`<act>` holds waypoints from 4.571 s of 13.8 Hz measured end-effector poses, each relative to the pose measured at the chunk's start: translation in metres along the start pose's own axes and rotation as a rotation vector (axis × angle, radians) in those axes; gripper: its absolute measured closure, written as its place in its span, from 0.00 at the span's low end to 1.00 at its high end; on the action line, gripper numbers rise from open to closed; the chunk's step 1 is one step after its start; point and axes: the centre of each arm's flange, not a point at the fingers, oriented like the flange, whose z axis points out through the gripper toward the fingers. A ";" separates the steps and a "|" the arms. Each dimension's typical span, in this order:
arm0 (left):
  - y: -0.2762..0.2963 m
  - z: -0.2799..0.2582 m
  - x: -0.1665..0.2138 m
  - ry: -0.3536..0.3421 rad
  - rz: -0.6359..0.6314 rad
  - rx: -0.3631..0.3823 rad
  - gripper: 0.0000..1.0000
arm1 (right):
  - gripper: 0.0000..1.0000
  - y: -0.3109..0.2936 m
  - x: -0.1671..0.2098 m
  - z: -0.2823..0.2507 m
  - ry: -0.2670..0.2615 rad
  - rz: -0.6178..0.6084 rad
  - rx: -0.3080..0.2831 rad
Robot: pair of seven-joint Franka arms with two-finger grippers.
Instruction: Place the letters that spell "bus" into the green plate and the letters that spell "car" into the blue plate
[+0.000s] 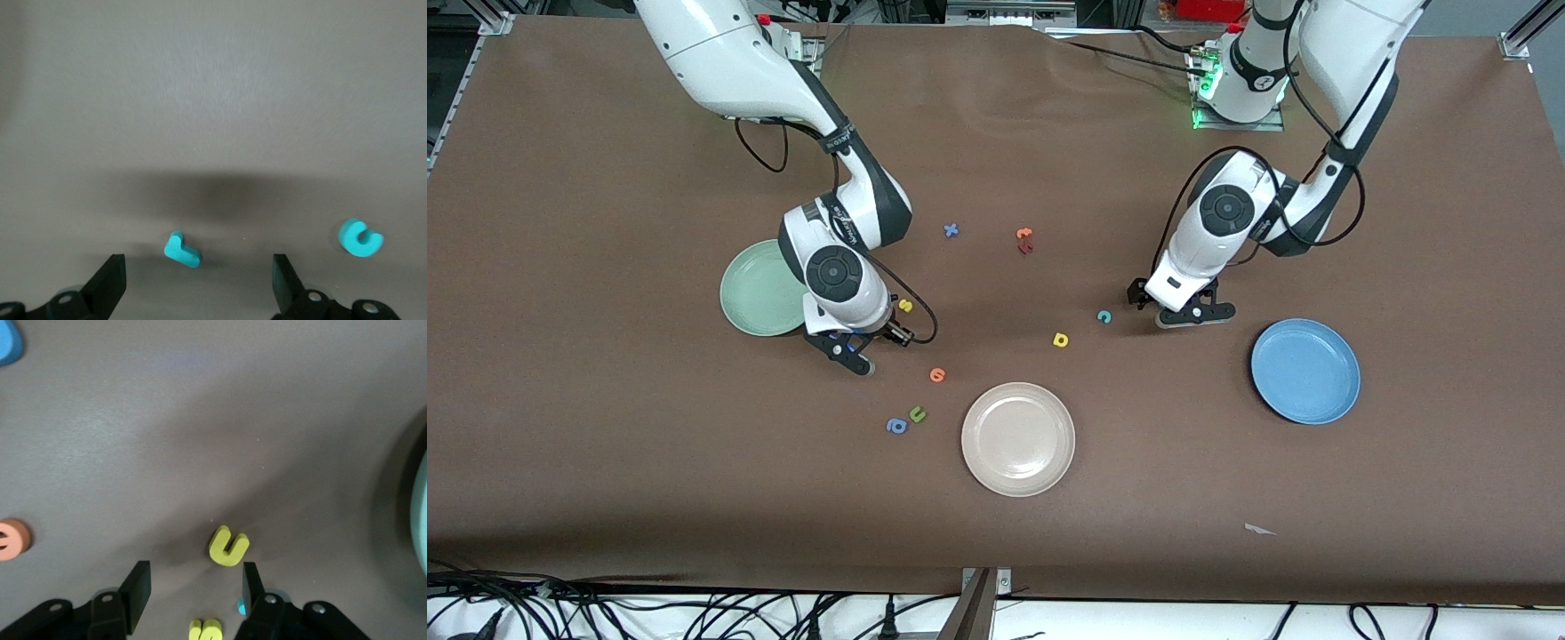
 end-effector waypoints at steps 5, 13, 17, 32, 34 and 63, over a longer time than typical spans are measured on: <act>-0.002 0.015 -0.003 -0.026 -0.002 0.002 0.22 | 0.41 0.013 0.010 0.020 -0.004 0.019 -0.036; -0.013 0.014 0.006 -0.023 -0.019 -0.001 0.37 | 0.72 0.011 0.010 0.019 0.003 0.020 -0.025; -0.013 0.013 0.007 -0.021 -0.019 -0.004 0.50 | 0.72 0.026 0.036 -0.009 0.024 0.014 -0.049; -0.010 0.011 0.007 -0.017 -0.016 -0.008 0.79 | 0.51 0.183 0.052 -0.010 -0.053 -0.084 -0.162; -0.010 0.011 0.008 -0.017 -0.013 -0.008 0.81 | 0.29 0.170 0.055 -0.028 -0.030 -0.094 -0.136; -0.092 -0.054 0.161 -0.048 0.162 0.035 0.10 | 0.63 0.029 -0.051 0.022 0.064 0.425 -0.036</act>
